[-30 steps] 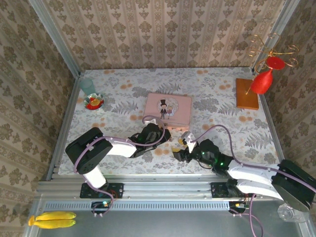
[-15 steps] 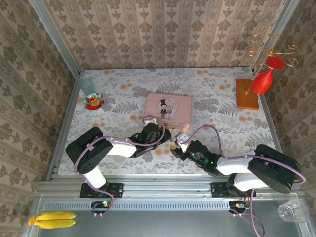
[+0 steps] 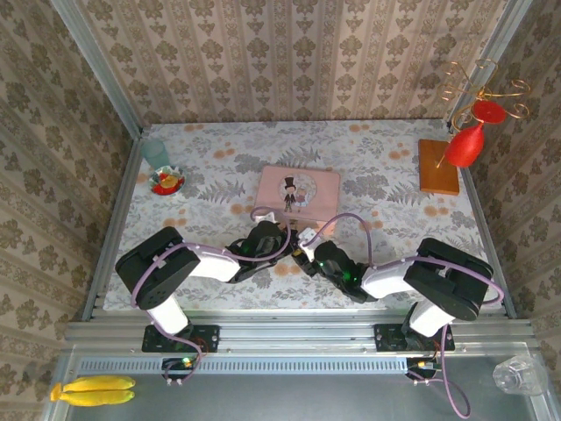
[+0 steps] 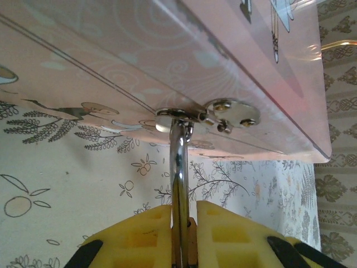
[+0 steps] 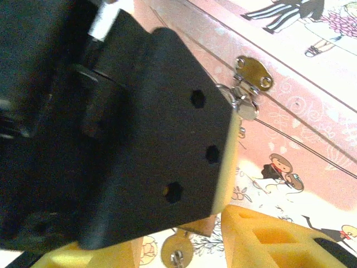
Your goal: Unlock the padlock with the key
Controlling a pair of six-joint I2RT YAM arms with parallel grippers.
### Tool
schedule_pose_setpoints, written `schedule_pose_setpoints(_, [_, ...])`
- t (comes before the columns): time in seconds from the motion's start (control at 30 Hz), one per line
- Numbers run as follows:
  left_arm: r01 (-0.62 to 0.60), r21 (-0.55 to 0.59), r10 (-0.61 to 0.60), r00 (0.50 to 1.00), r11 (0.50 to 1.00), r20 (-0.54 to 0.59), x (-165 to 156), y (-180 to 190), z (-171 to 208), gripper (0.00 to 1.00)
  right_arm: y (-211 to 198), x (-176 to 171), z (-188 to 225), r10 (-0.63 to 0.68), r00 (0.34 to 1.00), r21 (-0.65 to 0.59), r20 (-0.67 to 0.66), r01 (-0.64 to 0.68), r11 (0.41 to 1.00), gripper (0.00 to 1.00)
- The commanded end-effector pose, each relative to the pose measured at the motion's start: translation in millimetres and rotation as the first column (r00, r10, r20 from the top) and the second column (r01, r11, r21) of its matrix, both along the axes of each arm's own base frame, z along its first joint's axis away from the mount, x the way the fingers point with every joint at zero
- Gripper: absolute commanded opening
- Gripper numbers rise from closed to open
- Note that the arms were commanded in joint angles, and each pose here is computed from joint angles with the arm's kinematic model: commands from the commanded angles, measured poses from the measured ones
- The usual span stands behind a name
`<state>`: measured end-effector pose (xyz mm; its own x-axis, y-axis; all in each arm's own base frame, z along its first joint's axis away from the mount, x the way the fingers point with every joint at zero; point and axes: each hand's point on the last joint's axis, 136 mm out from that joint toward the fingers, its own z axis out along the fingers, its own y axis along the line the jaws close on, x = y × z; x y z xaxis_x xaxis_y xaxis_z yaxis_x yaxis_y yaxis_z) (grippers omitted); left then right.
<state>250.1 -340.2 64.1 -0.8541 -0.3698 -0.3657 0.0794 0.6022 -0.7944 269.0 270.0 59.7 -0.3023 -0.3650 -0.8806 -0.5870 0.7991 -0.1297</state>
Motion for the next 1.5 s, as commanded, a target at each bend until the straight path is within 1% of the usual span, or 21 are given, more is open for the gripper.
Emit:
schedule_pose_setpoints(0.0, [0.015, -0.139, -0.003, 0.996, 0.990, 0.087, 7, -10, 47, 0.00, -10, 6, 1, -0.063, 0.997, -0.012, 0.035, 0.064, 0.998, 0.45])
schedule_pose_setpoints(0.07, [0.007, -0.140, 0.005, 0.996, 0.990, 0.085, 9, -7, 46, 0.00, -11, 5, -2, -0.059, 0.998, -0.027, 0.030, 0.060, 0.998, 0.46])
schedule_pose_setpoints(0.3, [0.017, -0.139, -0.004, 0.996, 0.990, 0.089, 9, -9, 47, 0.00, -16, 13, -11, -0.112, 0.993, -0.076, 0.036, 0.115, 0.990, 0.45])
schedule_pose_setpoints(0.4, [0.012, -0.135, 0.001, 0.996, 0.991, 0.090, 10, -6, 47, 0.00, -21, 17, -10, -0.157, 0.986, -0.084, 0.056, 0.161, 0.983, 0.45])
schedule_pose_setpoints(0.5, [0.015, -0.133, -0.002, 0.996, 0.991, 0.093, 9, -6, 48, 0.00, -23, 19, -8, -0.170, 0.983, -0.077, 0.065, 0.175, 0.982, 0.44])
schedule_pose_setpoints(0.6, [0.017, -0.132, -0.005, 0.996, 0.991, 0.091, 8, -7, 48, 0.00, -19, 19, -5, -0.164, 0.985, -0.073, 0.058, 0.168, 0.983, 0.37])
schedule_pose_setpoints(0.77, [0.019, -0.136, -0.006, 0.996, 0.991, 0.092, 8, -8, 48, 0.00, -19, 24, -1, -0.197, 0.978, -0.070, 0.068, 0.202, 0.977, 0.32])
schedule_pose_setpoints(0.97, [0.020, -0.129, -0.009, 0.996, 0.991, 0.089, 7, -7, 46, 0.00, -14, 24, 2, -0.204, 0.978, -0.051, 0.047, 0.206, 0.977, 0.17])
schedule_pose_setpoints(1.07, [0.017, -0.127, -0.006, 0.996, 0.992, 0.091, 7, -7, 46, 0.00, -16, 23, 4, -0.231, 0.973, -0.015, 0.022, 0.232, 0.973, 0.11])
schedule_pose_setpoints(1.17, [0.016, -0.121, -0.005, 0.996, 0.993, 0.092, 7, -6, 45, 0.00, -12, 19, 6, -0.226, 0.974, 0.036, -0.018, 0.227, 0.973, 0.07])
schedule_pose_setpoints(1.27, [0.015, -0.115, -0.004, 0.996, 0.993, 0.090, 7, -6, 43, 0.00, 2, 10, 6, -0.145, 0.985, 0.117, -0.092, 0.155, 0.981, 0.06])
schedule_pose_setpoints(1.33, [0.011, -0.112, -0.001, 0.996, 0.994, 0.090, 8, -5, 42, 0.00, 10, 5, 7, -0.092, 0.983, 0.186, -0.157, 0.121, 0.975, 0.04])
schedule_pose_setpoints(1.4, [0.003, -0.103, 0.006, 0.996, 0.995, 0.089, 8, -2, 39, 0.00, 12, 4, 7, -0.065, 0.966, 0.277, -0.249, 0.135, 0.951, 0.03])
schedule_pose_setpoints(1.47, [-0.006, -0.091, 0.014, 0.996, 0.996, 0.085, 8, 0, 36, 0.00, 14, 5, 7, -0.044, 0.947, 0.373, -0.318, 0.168, 0.912, 0.02])
